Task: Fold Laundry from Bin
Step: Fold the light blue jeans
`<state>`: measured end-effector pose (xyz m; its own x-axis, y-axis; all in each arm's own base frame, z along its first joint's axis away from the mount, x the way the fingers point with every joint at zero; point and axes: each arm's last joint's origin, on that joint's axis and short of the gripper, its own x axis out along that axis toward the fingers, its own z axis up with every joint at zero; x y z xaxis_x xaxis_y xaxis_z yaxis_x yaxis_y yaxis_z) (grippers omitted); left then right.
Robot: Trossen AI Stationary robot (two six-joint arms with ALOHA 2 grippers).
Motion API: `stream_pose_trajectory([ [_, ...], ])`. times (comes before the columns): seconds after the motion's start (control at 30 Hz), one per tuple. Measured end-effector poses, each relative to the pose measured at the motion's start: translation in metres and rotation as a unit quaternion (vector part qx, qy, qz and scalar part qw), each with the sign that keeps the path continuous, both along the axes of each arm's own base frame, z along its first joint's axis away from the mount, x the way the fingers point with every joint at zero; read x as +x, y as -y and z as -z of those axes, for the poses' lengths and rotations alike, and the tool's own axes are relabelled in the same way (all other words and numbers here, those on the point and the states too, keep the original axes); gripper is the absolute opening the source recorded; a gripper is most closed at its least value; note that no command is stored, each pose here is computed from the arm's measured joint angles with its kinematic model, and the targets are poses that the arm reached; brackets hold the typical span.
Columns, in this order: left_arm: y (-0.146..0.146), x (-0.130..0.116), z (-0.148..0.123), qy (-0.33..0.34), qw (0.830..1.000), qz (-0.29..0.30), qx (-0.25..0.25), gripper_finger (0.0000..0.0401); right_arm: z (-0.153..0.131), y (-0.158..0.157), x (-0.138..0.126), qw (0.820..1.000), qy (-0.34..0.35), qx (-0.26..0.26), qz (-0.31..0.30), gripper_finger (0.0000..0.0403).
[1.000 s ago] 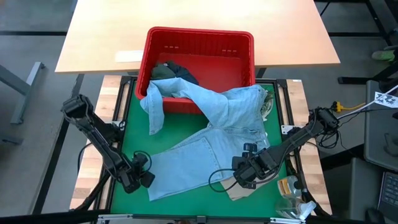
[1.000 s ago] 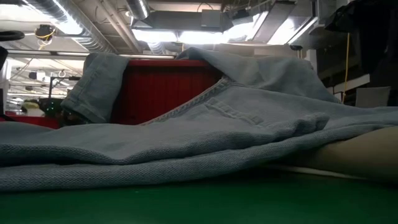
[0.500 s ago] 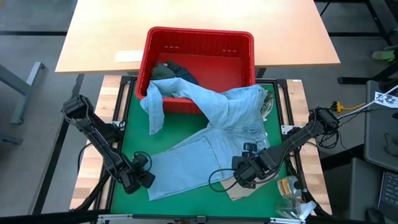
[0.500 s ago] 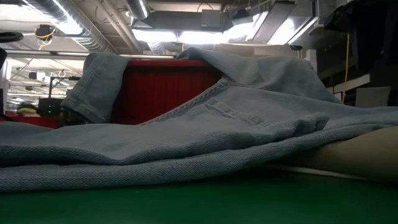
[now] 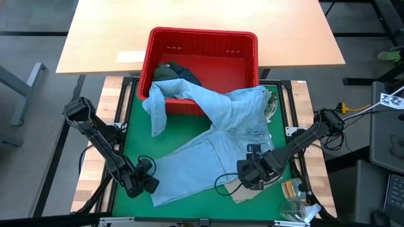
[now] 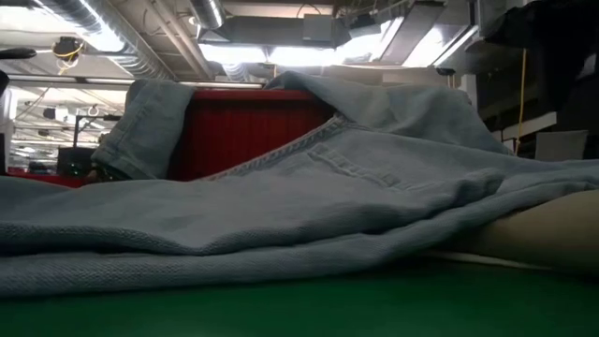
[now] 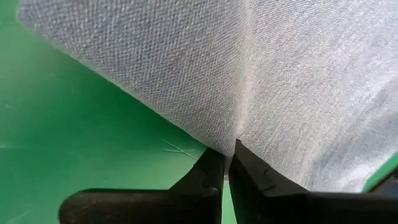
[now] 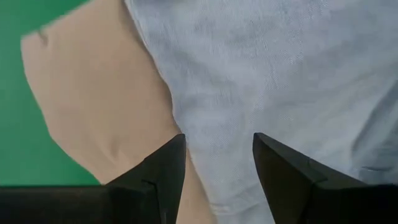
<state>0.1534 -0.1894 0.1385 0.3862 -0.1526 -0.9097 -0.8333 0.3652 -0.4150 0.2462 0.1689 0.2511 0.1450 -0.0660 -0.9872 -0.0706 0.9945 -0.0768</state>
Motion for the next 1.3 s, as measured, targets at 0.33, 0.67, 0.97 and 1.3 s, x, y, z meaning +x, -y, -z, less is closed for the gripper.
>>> stream_pose_trajectory([
  [0.33,-0.005,-0.004,-0.028,0.036,0.998,0.002,-0.053,0.0003,-0.036,0.016,-0.018,0.997,0.075,-0.012,-0.010,0.0186],
  [0.67,-0.013,0.000,-0.066,0.122,0.982,-0.018,-0.143,0.0001,-0.058,0.028,-0.030,0.990,0.136,-0.024,0.002,0.0186],
  [0.97,-0.020,0.030,-0.092,0.279,0.943,-0.043,-0.177,0.0001,-0.059,0.027,-0.029,0.990,0.142,-0.019,0.002,0.0186],
  [1.3,-0.051,0.065,-0.115,0.426,0.894,-0.067,-0.123,0.0000,-0.059,0.027,-0.029,0.990,0.142,-0.019,0.002,0.0186],
])
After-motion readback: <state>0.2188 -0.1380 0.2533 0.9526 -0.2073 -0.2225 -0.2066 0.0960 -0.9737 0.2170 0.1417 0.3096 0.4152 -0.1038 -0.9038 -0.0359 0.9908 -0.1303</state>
